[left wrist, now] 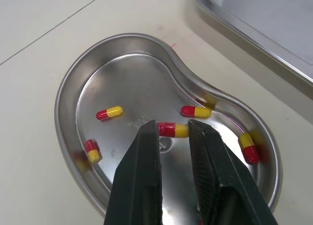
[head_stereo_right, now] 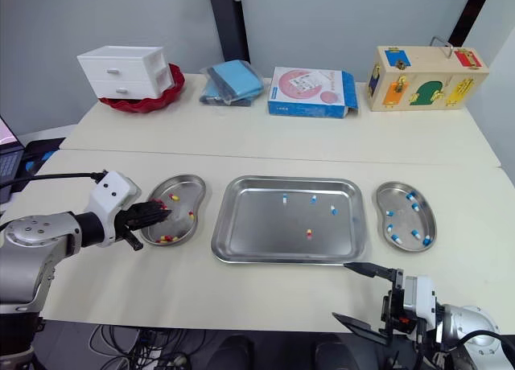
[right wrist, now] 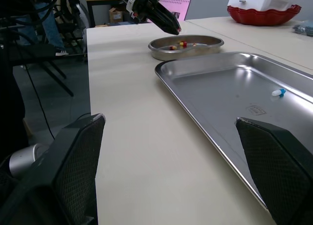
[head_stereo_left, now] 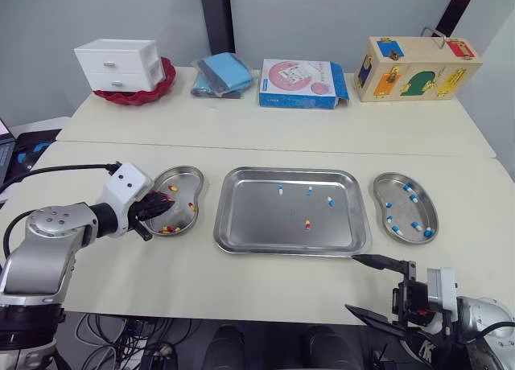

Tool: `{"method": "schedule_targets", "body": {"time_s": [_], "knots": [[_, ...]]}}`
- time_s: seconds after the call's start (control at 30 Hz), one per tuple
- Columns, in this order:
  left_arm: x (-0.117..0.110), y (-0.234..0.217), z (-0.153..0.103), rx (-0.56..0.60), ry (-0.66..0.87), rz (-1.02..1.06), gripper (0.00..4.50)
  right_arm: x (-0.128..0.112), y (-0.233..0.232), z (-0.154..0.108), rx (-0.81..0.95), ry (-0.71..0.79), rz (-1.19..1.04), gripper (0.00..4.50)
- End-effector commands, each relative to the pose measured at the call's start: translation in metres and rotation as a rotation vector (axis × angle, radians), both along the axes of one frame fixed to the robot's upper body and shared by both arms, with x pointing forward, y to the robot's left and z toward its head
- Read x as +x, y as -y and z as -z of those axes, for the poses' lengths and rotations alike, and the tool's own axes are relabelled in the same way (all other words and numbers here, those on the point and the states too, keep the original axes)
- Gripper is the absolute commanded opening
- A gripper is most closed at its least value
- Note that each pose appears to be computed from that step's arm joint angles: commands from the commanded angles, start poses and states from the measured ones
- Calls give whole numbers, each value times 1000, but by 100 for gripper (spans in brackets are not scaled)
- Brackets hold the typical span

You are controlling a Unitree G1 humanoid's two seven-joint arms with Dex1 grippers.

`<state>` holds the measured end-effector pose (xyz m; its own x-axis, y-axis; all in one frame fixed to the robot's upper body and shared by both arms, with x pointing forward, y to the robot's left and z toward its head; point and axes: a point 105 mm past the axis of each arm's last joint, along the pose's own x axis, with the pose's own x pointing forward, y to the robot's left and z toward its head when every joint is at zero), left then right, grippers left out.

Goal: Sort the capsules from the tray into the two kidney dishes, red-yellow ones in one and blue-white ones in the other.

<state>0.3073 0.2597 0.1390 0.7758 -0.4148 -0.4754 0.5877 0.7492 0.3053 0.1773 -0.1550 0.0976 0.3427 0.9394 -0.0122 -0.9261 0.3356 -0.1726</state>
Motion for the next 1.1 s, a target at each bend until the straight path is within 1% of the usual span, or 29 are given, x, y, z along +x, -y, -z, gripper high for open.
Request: {"method": "schedule_targets", "body": {"time_s": [0.03, 0.17, 0.2, 0.23, 0.47, 0.5, 0.53, 0.57, 1.1], "knots": [[4, 1, -13, 23, 44, 16, 72, 0, -2, -9, 18, 39, 0, 450], [3, 3, -11, 15, 24, 34, 72, 0, -2, -9, 18, 39, 6, 450], [3, 3, -11, 14, 21, 36, 123, 1, -2, -9, 19, 40, 7, 450], [3, 2, -11, 13, 19, 36, 144, 1, -2, -9, 19, 41, 9, 450], [2, 3, -12, 16, 16, 40, 372, 3, -3, -10, 23, 44, 13, 450], [2, 3, -12, 16, 16, 41, 396, 3, -3, -10, 24, 45, 13, 450], [2, 3, -12, 15, 16, 41, 435, 3, -3, -10, 24, 45, 13, 450], [2, 3, -12, 14, 16, 41, 448, 3, -3, -10, 24, 45, 13, 450], [2, 3, -12, 20, 21, 41, 448, 5, -5, -12, 19, 45, 17, 450]]}}
